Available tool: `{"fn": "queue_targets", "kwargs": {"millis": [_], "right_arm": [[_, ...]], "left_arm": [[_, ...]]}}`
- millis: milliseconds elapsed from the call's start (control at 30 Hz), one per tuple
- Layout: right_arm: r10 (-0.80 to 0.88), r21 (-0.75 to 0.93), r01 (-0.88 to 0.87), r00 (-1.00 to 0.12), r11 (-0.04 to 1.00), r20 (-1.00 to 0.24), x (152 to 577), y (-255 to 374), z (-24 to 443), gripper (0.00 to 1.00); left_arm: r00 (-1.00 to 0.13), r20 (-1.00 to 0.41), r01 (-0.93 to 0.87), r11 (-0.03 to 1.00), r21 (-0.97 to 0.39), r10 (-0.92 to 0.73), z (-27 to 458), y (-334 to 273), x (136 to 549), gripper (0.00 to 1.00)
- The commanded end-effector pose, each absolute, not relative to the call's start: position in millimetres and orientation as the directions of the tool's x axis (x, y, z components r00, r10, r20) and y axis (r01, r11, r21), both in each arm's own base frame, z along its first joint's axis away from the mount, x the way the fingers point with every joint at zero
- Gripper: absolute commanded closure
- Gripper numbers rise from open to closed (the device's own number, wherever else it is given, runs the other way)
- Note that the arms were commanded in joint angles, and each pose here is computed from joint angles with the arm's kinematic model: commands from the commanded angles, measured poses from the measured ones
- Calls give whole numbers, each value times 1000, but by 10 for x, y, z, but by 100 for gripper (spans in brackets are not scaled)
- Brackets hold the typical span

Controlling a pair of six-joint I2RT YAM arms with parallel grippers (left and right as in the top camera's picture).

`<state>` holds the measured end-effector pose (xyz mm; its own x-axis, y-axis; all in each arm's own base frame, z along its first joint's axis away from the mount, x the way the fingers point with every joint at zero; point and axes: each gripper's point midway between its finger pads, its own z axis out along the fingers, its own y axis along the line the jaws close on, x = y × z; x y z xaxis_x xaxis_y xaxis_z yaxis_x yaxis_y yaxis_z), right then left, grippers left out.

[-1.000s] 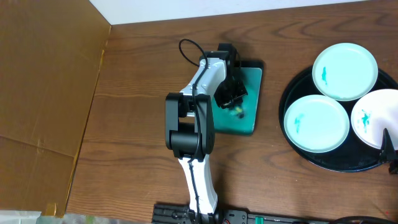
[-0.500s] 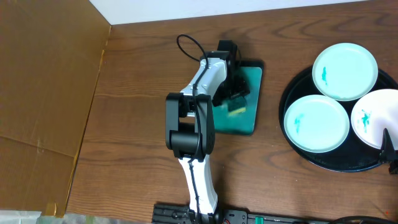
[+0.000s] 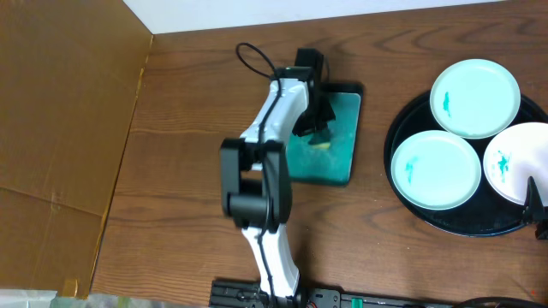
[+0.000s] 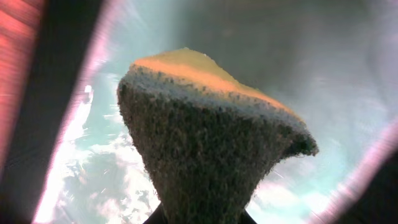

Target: Clean dirty plates on tray and stack at the side

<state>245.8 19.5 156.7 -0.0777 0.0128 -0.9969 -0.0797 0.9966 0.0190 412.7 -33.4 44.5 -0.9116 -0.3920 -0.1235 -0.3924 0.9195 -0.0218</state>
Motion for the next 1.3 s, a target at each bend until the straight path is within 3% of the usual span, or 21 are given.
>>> {"fn": "queue_targets", "kwargs": {"millis": [0,167,300,667,1067,1167,1267], "right_arm": [[28,33,-60,-80,998,-996,2459,150,1559,1],[28,33,-60,-80,998,-996,2459,150,1559,1],[28,33,-60,-80,998,-996,2459,150,1559,1],[28,33,-60,-80,998,-996,2459,150,1559,1],[28,33,-60,-80,998,-996,2459,150,1559,1],[28,33,-60,-80,998,-996,2459,150,1559,1],[28,33,-60,-80,998,-996,2459,150,1559,1]], "left_arm": [[-879,-269,-388,918,-77,-394,1076,-295,4206,93],[-835,-382,-372,917,-141,-397,1660,-296,4146,93],[-821,-409,-368,917,-157,-399,1843,-287,4077,93],[-890,-208,-406,913,-46,-406,630,-272,3939,93],[-825,-406,-360,920,-158,-393,1813,-332,3905,93],[-841,-381,-354,924,-147,-383,1681,-391,3873,93],[-872,-321,-351,929,-113,-369,1246,-457,3832,93]]}}
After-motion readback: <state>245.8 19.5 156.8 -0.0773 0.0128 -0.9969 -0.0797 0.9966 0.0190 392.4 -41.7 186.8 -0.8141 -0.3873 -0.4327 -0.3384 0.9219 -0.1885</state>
